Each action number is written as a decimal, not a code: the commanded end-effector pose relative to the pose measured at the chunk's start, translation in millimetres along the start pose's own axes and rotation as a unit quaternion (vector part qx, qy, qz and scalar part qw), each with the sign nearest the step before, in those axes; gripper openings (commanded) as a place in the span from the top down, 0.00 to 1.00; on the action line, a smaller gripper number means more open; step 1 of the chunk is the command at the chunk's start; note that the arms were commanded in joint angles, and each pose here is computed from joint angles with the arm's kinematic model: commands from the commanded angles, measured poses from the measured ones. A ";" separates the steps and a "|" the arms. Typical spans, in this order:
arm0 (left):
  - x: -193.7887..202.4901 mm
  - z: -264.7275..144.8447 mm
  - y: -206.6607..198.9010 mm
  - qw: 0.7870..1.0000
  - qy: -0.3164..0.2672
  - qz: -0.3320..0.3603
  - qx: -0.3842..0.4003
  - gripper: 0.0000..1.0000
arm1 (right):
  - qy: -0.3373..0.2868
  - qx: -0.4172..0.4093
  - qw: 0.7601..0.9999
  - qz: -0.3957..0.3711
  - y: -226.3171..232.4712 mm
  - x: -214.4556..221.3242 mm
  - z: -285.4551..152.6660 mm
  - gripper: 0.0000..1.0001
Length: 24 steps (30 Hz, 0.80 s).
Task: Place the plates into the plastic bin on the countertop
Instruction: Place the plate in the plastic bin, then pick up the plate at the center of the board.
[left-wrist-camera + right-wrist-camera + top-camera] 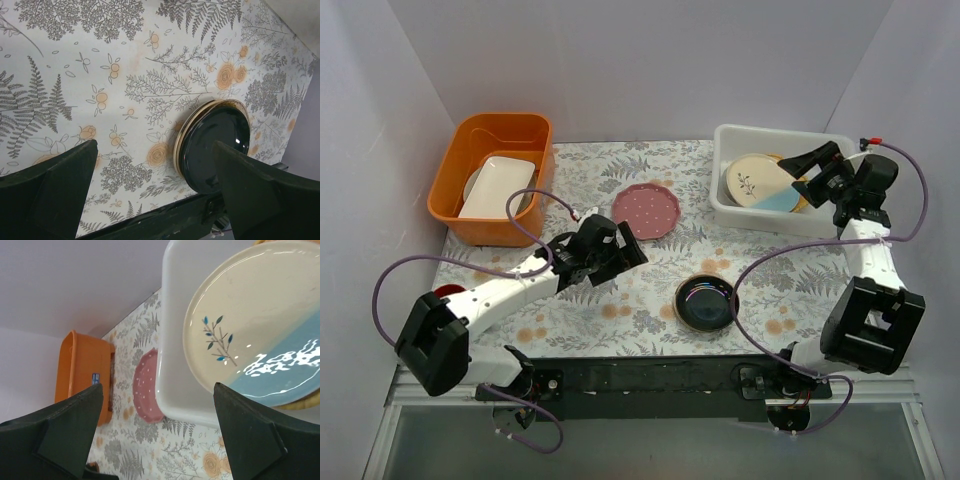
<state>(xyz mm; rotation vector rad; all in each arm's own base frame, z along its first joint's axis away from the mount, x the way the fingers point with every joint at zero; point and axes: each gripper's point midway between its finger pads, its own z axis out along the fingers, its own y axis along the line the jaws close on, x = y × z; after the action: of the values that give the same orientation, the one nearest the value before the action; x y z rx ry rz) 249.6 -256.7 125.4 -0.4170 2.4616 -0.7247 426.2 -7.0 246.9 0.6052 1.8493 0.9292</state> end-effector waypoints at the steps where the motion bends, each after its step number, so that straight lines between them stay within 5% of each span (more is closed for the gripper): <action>1: -14.5 7.2 -21.6 0.999 0.008 -0.005 0.034 0.02 | 0.042 -0.035 0.997 -0.048 32.6 35.0 -8.3 0.02; 12: -38.1 49.2 1.3 0.997 0.027 -0.056 0.035 0.02 | 0.103 -0.073 0.987 -0.096 64.6 105.1 -42.0 0.03; 24: -51.1 115.8 21.7 0.994 0.050 -0.094 0.003 0.10 | 0.185 -0.076 0.976 -0.089 40.6 191.0 -71.0 0.04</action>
<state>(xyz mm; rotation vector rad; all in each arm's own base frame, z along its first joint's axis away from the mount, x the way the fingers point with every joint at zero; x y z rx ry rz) 329.3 -250.4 45.8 -0.6530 2.5630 -0.7889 297.8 129.2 210.2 0.2110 2.0753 1.0969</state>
